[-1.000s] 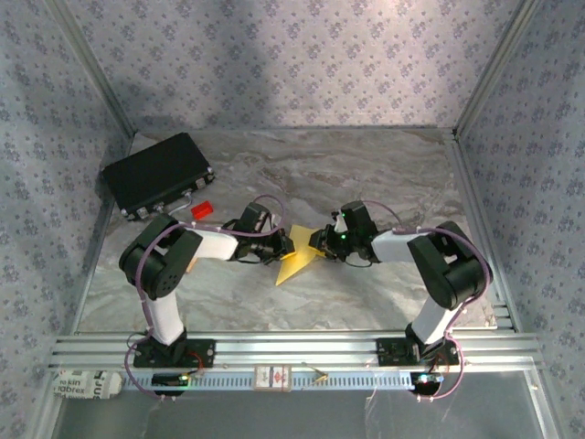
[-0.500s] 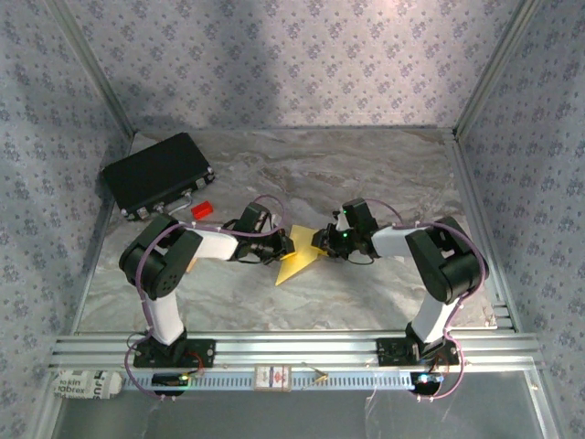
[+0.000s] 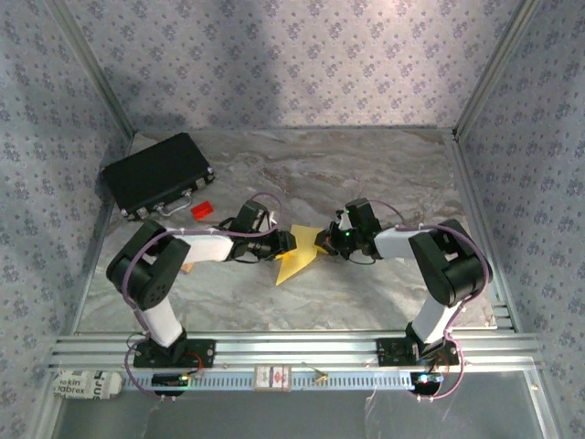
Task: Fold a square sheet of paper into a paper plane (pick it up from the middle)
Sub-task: Fold the wing for the fifth time at the center of the table.
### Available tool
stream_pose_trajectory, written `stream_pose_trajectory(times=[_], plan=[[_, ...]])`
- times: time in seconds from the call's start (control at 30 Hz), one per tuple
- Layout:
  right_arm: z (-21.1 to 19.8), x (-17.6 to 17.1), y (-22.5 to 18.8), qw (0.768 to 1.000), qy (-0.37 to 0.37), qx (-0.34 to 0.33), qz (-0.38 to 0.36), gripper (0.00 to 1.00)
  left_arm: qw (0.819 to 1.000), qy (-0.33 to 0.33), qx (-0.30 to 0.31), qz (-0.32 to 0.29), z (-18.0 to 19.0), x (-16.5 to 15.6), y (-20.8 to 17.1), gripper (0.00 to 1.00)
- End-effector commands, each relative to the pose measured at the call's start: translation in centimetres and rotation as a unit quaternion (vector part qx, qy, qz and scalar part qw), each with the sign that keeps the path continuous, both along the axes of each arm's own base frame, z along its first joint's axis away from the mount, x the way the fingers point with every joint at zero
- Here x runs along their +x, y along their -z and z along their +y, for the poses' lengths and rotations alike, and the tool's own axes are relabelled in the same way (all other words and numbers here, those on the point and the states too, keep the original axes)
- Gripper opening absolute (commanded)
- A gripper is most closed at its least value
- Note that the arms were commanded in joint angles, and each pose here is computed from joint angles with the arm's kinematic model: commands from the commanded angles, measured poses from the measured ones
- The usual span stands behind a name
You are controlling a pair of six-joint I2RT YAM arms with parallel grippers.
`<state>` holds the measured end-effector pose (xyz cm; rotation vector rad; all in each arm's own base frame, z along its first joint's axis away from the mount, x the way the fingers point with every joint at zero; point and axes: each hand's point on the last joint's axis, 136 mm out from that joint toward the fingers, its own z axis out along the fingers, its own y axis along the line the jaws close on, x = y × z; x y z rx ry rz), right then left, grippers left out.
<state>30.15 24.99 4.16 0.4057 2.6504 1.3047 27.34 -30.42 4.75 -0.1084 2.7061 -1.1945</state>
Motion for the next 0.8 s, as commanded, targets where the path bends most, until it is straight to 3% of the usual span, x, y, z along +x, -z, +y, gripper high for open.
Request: stream_pose_trajectory(times=[0.0, 0.13, 0.37, 0.63, 0.77], plan=[[-0.5, 0.7, -1.6, 0.999, 0.035, 0.010, -0.003, 0.01, 0.997, 0.023, 0.060, -0.050, 1.2, -0.8, -1.2, 0.41], [-0.7, 0.9, -2.1, 0.999, 0.052, 0.011, 0.003, 0.01, 0.982, 0.064, 0.145, -0.106, 1.8, -2.3, -1.5, 0.43], [-0.5, 1.1, -2.4, 0.997, 0.068, 0.033, 0.012, 0.01, 0.948, 0.127, 0.232, -0.176, 0.5, -4.6, -1.1, 0.45], [-0.4, 1.2, -2.8, 0.997, 0.068, 0.033, 0.012, 0.01, 0.886, 0.177, 0.343, -0.258, -0.3, -5.2, -0.5, 0.49], [-0.5, 1.2, -2.8, 0.997, 0.068, 0.030, 0.012, 0.01, 0.863, 0.183, 0.378, -0.280, -0.2, -4.8, -0.4, 0.49]])
